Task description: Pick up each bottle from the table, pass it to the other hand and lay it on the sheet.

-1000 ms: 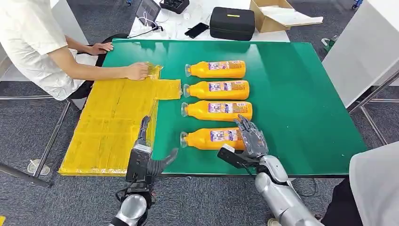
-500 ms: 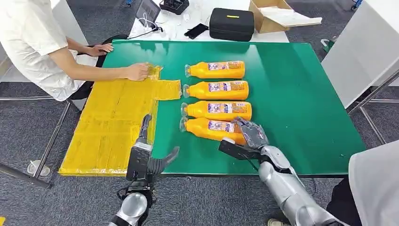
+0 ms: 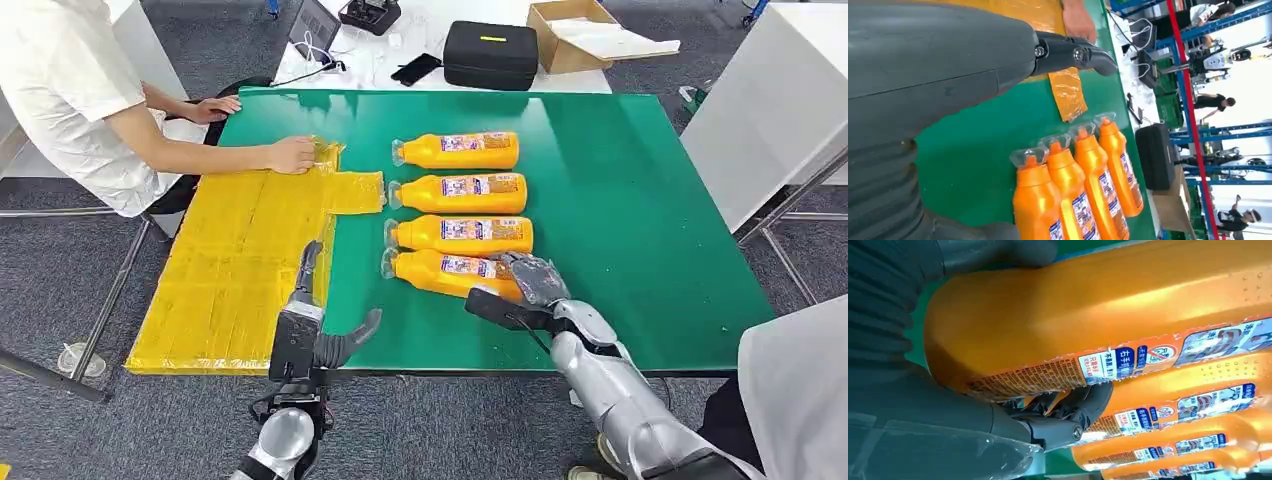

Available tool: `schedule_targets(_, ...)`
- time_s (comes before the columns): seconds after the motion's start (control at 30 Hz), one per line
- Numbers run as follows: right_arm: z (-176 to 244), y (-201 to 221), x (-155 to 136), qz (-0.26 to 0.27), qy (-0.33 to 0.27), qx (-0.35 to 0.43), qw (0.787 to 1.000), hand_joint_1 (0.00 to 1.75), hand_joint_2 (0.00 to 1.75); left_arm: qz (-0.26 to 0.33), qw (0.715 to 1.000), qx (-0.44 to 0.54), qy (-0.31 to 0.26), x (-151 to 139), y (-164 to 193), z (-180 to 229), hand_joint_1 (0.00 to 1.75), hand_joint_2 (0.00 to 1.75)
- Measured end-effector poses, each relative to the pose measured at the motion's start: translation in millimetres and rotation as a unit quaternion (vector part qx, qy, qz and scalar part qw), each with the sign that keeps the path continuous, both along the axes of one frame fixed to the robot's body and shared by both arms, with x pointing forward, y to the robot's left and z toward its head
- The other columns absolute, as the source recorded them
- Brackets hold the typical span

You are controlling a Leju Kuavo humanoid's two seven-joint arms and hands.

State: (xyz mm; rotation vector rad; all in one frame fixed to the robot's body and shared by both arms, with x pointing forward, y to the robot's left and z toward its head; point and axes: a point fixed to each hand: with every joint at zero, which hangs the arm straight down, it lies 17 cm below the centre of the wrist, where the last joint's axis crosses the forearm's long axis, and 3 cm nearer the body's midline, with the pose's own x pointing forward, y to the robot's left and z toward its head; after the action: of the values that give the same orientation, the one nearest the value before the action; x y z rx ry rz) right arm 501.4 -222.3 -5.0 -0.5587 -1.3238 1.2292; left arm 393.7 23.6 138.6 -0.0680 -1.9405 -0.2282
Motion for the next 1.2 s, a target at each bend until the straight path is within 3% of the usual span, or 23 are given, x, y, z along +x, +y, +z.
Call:
schedule_targets(0.13,-0.9,1.9,-1.6,0.001,0.006,0.015,1.000,1.75,1.75,0.001,1.000,-0.005,0.000,0.1,0.3,1.1,0.00,1.75)
schedule_targets(0.33,3.0,12.7,-13.7,0.005,0.012,0.118,0.993,1.75,1.75,0.007,0.996,-0.080,0.041,5.1,7.8,-3.1,0.00,1.75)
schedule_targets(0.57,11.9,22.0,-25.5,-0.011,-0.011,0.177,0.984,1.75,1.75,-0.031,0.991,-0.107,0.077,-2.7,-4.5,-14.4,0.00,1.75)
schedule_targets(0.7,17.3,23.3,-28.3,-0.018,-0.024,0.200,0.979,1.48,1.75,-0.071,0.984,-0.118,0.111,-10.0,-18.1,-24.7,0.00,1.75)
schedule_targets(0.83,28.2,21.7,-33.4,-0.033,-0.060,0.223,0.973,1.52,1.75,-0.107,0.968,-0.164,0.157,-28.5,-25.5,-41.8,0.00,1.75)
schedule_targets(0.87,29.6,21.2,-35.8,-0.036,-0.067,0.226,0.971,1.33,1.75,-0.106,0.966,-0.173,0.163,-31.0,-24.0,-43.8,0.00,1.75)
schedule_targets(0.9,33.0,20.1,-37.3,-0.041,-0.076,0.232,0.969,0.72,1.75,-0.108,0.963,-0.182,0.167,-33.1,-22.7,-44.5,0.00,1.75)
schedule_targets(0.93,35.4,19.7,-39.7,-0.045,-0.086,0.236,0.967,0.52,1.75,-0.110,0.961,-0.191,0.166,-35.7,-21.5,-44.1,0.00,1.75)
schedule_targets(0.97,37.2,20.6,-42.6,-0.047,-0.093,0.242,0.965,0.73,1.75,-0.114,0.959,-0.200,0.163,-38.6,-20.2,-42.6,0.00,1.75)
schedule_targets(1.0,40.3,21.3,-45.1,-0.049,-0.102,0.247,0.962,1.52,1.75,-0.119,0.957,-0.212,0.160,-41.2,-19.4,-40.3,0.00,1.75)
schedule_targets(1.03,44.2,21.4,-47.0,-0.052,-0.112,0.253,0.960,1.75,1.75,-0.123,0.954,-0.222,0.160,-43.5,-17.6,-39.6,0.00,1.75)
schedule_targets(1.2,60.1,33.7,-54.8,-0.049,-0.136,0.276,0.950,1.75,1.75,-0.122,0.944,-0.249,0.181,-46.4,-9.1,-47.2,0.00,1.75)
